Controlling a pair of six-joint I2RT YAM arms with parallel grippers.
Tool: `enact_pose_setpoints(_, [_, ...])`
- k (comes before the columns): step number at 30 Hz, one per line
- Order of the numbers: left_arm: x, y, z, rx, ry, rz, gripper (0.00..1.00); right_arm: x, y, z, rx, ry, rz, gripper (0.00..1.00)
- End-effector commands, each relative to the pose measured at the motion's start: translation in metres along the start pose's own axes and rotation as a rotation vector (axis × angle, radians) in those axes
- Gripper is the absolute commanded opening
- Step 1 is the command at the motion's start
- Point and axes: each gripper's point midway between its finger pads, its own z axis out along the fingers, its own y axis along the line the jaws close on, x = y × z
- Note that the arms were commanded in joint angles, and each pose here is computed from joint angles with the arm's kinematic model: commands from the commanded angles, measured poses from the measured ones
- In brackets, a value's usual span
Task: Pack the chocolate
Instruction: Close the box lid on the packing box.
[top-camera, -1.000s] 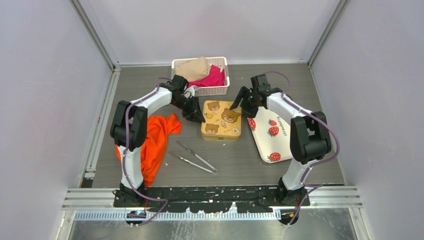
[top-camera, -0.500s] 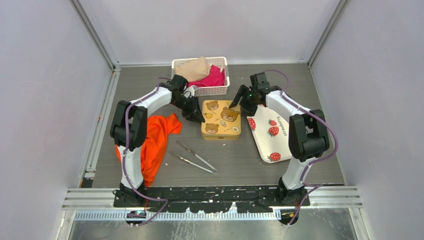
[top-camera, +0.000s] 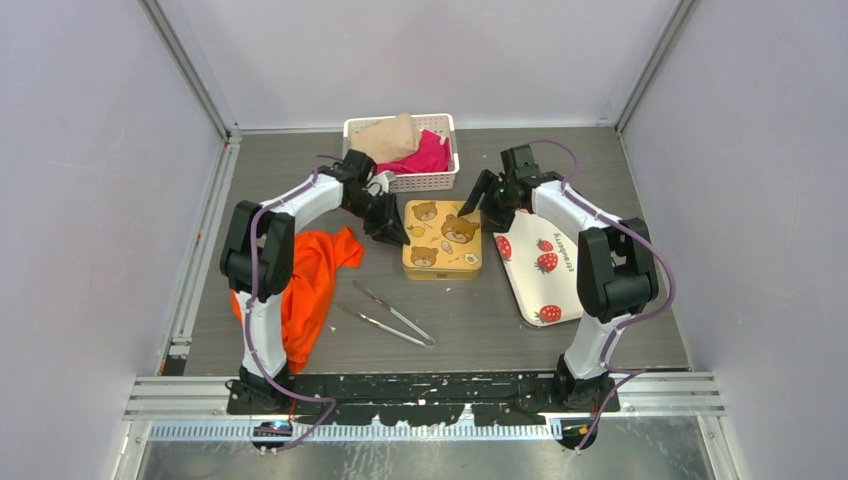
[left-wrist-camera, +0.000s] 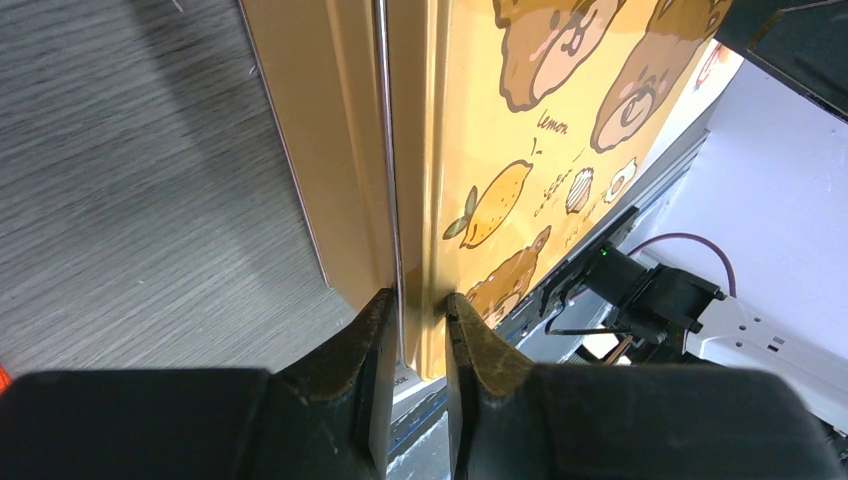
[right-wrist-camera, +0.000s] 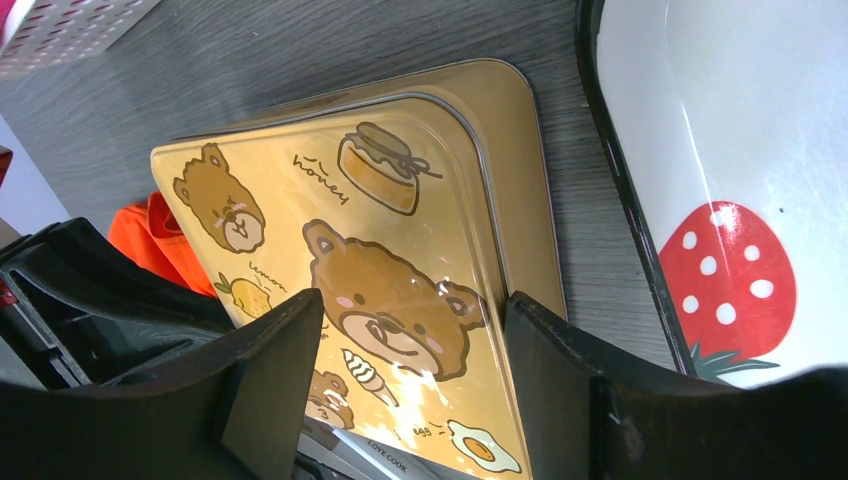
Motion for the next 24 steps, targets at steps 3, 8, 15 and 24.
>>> enact_pose_setpoints(3, [0.007,0.04,0.015,-0.135,0.006,-0.001,0.22,-0.005,0.028,-0.006,-0.097,-0.002,-0.024,0.72])
enact_pose_setpoints(8, [0.009,0.046,0.016,-0.159,0.009,-0.009,0.22,-0.007,0.03,-0.009,-0.097,-0.012,-0.03,0.72])
enact_pose_setpoints(15, [0.01,0.051,0.017,-0.182,0.016,-0.023,0.22,-0.014,0.029,-0.019,-0.069,-0.049,-0.047,0.73])
enact_pose_setpoints(24, [0.014,0.055,0.018,-0.193,0.023,-0.031,0.21,-0.031,0.03,-0.038,-0.015,-0.143,-0.078,0.75])
